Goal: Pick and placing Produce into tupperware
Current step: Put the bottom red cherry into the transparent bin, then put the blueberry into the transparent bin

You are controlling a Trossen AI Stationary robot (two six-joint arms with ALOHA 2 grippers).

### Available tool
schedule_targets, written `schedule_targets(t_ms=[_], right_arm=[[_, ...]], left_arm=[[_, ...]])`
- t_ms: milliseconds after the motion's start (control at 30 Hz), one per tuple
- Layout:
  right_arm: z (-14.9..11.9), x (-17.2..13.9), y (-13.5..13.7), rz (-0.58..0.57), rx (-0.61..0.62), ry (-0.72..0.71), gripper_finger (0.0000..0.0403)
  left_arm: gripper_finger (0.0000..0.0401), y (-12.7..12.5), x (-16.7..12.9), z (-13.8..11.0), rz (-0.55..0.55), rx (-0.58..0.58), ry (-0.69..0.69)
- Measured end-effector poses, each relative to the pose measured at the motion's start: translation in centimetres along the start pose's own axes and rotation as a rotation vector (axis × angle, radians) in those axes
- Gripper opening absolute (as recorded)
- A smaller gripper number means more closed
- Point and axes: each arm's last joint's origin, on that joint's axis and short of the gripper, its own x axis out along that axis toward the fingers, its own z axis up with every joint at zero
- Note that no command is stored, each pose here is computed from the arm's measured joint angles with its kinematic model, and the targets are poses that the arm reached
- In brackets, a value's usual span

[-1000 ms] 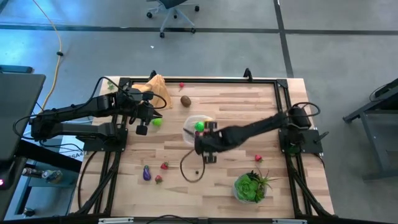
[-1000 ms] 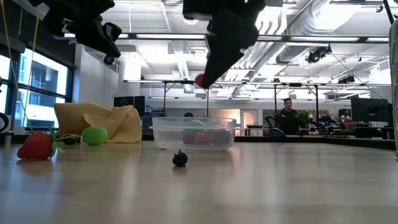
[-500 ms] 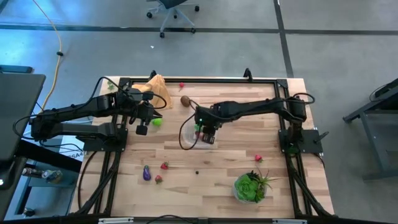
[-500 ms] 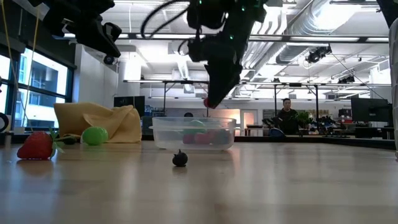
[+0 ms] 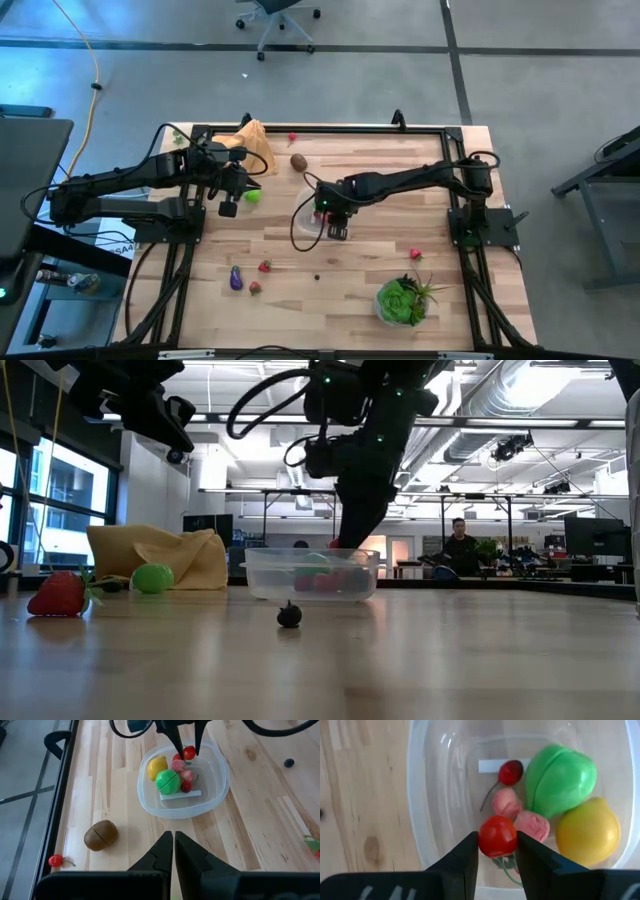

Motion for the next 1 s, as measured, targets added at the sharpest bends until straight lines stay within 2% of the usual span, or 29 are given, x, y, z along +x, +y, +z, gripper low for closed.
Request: schedule_targets(t_ms=[467, 867, 1000], right_arm=[[0.37, -0.01, 0.17, 0.011, -0.017, -0.039, 0.0105], [0.41, -0.01, 0.18, 0.010, -0.038, -0.043, 0.0170], [0.41, -0.11, 0.35, -0.010, -0.061, -0.049, 0.0176]], left_arm=[[0.0010, 0.00, 0.00, 0.00, 0.000, 0.000, 0.000], [0.0010, 0.00, 0.00, 0.00, 0.000, 0.000, 0.000], [0.0010, -0.01, 0.00, 0.00, 0.000, 0.000, 0.000]])
